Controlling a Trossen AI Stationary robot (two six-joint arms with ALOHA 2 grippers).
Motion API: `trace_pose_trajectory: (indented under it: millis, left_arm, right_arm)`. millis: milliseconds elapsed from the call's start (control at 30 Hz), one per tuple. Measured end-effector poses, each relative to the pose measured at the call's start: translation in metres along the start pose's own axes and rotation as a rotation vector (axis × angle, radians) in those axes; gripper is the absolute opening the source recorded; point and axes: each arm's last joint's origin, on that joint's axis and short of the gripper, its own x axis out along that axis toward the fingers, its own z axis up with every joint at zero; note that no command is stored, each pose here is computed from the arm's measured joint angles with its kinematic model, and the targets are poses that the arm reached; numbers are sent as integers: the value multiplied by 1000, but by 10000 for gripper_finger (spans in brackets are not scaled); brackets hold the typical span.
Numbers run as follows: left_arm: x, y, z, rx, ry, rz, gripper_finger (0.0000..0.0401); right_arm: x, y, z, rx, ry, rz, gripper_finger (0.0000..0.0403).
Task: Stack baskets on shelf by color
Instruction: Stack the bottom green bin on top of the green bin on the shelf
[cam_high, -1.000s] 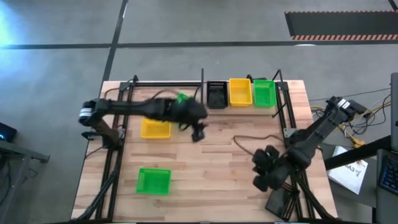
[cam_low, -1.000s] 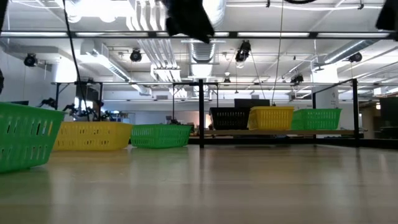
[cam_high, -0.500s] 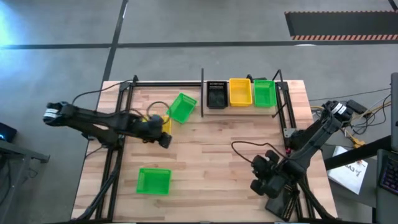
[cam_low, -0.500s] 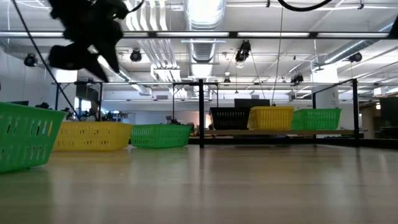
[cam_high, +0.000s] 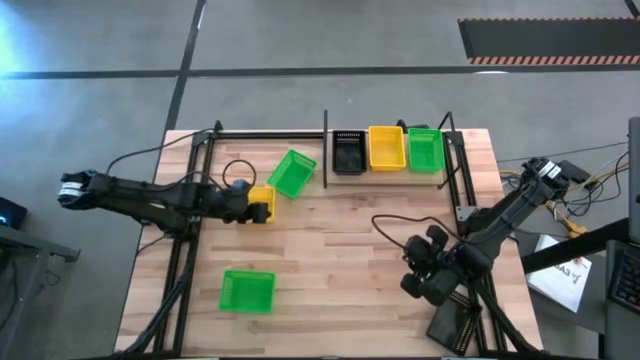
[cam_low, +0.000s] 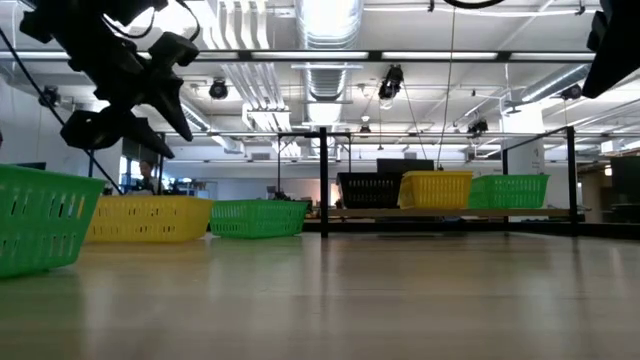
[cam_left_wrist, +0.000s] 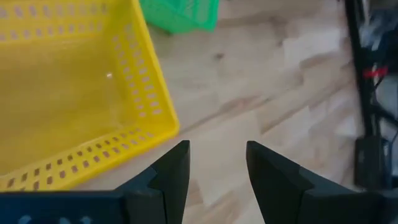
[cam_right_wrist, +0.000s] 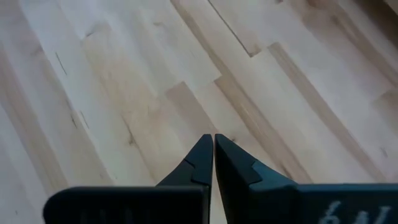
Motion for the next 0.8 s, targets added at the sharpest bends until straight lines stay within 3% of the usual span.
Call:
trace_pose_trajectory:
  millis: [233, 400, 633, 800]
  left_arm:
    - [-13, -29, -18, 252, 339, -79, 135]
    - [-27, -50, -60, 570, 529, -76, 122]
    - [-15, -45, -117, 1035, 695, -59, 118]
    - [4, -45, -128, 1081, 682, 35, 118]
  right_arm:
    - [-1, -2, 1, -38, 3, -10, 8]
    - [-1, -4, 0, -47, 10, -26, 8]
    - [2, -6, -2, -57, 3, -47, 8]
    - [2, -7, -2, -58, -6, -54, 9]
